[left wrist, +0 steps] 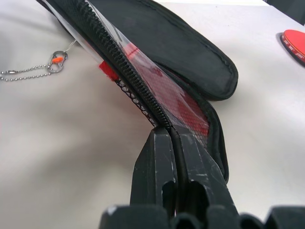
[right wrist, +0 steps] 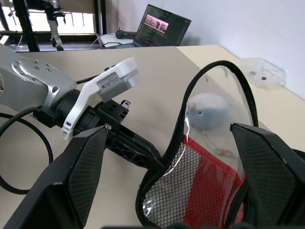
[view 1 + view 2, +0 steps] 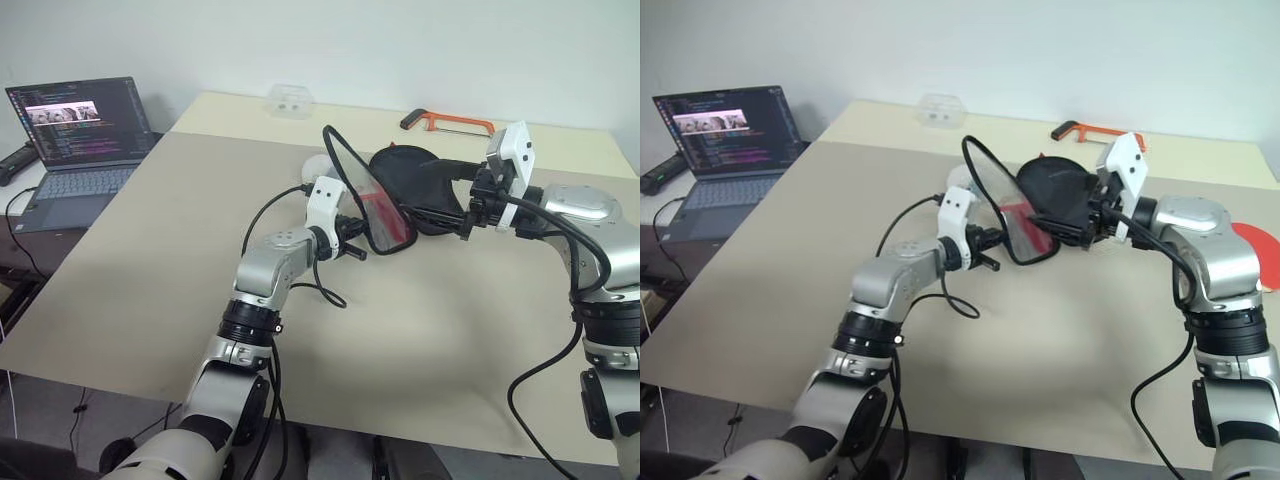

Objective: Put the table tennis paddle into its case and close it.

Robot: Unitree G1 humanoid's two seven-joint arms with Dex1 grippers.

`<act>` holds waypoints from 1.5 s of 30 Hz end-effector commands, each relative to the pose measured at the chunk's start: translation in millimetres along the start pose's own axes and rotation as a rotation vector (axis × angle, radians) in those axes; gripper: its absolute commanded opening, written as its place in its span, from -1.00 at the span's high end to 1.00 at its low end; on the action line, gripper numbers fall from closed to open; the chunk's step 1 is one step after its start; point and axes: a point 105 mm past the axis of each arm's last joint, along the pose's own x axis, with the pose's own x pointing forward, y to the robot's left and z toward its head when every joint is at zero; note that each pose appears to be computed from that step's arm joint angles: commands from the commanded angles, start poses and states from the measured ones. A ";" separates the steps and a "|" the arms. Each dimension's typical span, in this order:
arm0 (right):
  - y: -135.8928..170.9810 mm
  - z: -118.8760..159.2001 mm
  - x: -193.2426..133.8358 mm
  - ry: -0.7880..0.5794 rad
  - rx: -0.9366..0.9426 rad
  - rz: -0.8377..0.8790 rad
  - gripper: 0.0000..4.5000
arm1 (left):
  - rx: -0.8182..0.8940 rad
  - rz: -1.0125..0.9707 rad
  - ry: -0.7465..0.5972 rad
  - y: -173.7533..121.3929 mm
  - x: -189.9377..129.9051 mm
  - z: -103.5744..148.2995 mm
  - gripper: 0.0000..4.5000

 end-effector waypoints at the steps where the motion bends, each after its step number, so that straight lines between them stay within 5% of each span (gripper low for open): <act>1: -2.3 16.0 -3.7 -0.036 -0.056 -0.014 -1.00 | -0.001 -0.023 -0.061 0.0 -3.4 15.9 0.98; 9: -6.4 14.9 -3.5 -0.025 -0.038 -0.040 -1.00 | 0.000 -0.276 0.028 -45.5 -8.3 -3.0 0.98; 21: -67.1 -19.0 -0.3 0.141 0.127 -0.429 -1.00 | 0.080 0.001 0.040 6.1 -17.6 0.3 0.98; 24: -90.0 -38.6 -4.3 0.232 0.213 -0.583 -1.00 | 0.100 0.016 0.015 10.0 -22.7 9.1 0.71; 30: -105.7 -55.4 -8.0 0.289 0.283 -0.674 -1.00 | 0.139 0.016 -0.022 12.6 -34.1 21.9 -0.24; 32: -108.6 -57.6 -8.2 0.295 0.290 -0.689 -1.00 | 0.159 0.020 -0.019 13.9 -38.5 21.9 -0.24; 37: -114.9 -72.5 -17.4 0.340 0.356 -0.757 -1.00 | 0.207 0.000 -0.041 24.2 -87.7 36.1 -0.24; 45: -118.4 -102.8 -23.4 0.380 0.525 -0.828 -1.00 | 0.351 -0.353 -0.003 -5.9 -183.5 52.4 -0.24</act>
